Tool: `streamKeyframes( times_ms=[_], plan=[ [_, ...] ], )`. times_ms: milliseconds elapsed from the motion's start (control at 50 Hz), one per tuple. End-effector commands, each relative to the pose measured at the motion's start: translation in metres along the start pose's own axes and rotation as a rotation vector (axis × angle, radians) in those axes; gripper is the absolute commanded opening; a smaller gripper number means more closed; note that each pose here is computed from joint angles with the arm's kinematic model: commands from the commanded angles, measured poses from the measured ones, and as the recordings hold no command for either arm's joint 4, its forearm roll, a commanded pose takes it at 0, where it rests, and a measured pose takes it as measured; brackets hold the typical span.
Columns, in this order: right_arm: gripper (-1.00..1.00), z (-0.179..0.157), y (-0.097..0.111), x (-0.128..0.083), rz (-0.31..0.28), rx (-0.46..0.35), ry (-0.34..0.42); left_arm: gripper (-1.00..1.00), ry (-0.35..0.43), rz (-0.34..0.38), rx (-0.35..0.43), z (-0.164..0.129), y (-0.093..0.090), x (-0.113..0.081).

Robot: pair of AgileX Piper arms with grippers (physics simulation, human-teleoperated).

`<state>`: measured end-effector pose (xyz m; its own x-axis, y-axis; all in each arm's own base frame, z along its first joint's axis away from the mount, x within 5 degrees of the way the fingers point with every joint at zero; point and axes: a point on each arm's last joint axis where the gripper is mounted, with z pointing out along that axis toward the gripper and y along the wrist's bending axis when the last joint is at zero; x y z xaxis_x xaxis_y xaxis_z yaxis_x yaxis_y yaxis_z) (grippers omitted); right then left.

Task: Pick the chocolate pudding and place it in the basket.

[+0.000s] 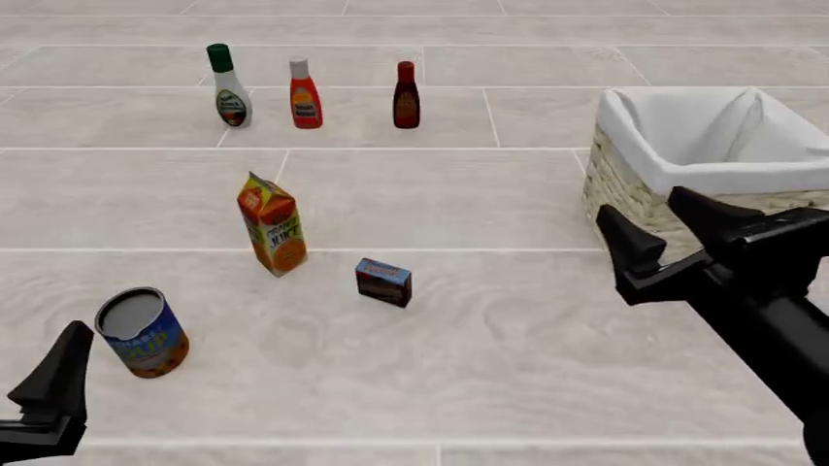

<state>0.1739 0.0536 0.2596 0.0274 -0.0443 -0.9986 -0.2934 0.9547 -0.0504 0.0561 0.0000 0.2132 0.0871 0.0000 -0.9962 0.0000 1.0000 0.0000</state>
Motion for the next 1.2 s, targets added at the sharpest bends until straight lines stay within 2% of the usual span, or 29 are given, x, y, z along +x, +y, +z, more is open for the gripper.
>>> streamKeyframes(
  times_ms=[20,400,1200],
  plan=[
    [1.00,0.019,0.006,-0.008,0.025,-0.030,0.006,1.00,0.000,0.000,0.000,0.000,0.000,0.000],
    [1.00,0.048,0.020,-0.019,0.013,-0.091,0.014,1.00,0.000,0.000,0.000,0.000,0.000,0.000],
    [1.00,0.098,0.078,-0.019,-0.002,-0.278,0.077,1.00,0.000,0.000,0.000,0.000,0.000,0.000]
  ],
)
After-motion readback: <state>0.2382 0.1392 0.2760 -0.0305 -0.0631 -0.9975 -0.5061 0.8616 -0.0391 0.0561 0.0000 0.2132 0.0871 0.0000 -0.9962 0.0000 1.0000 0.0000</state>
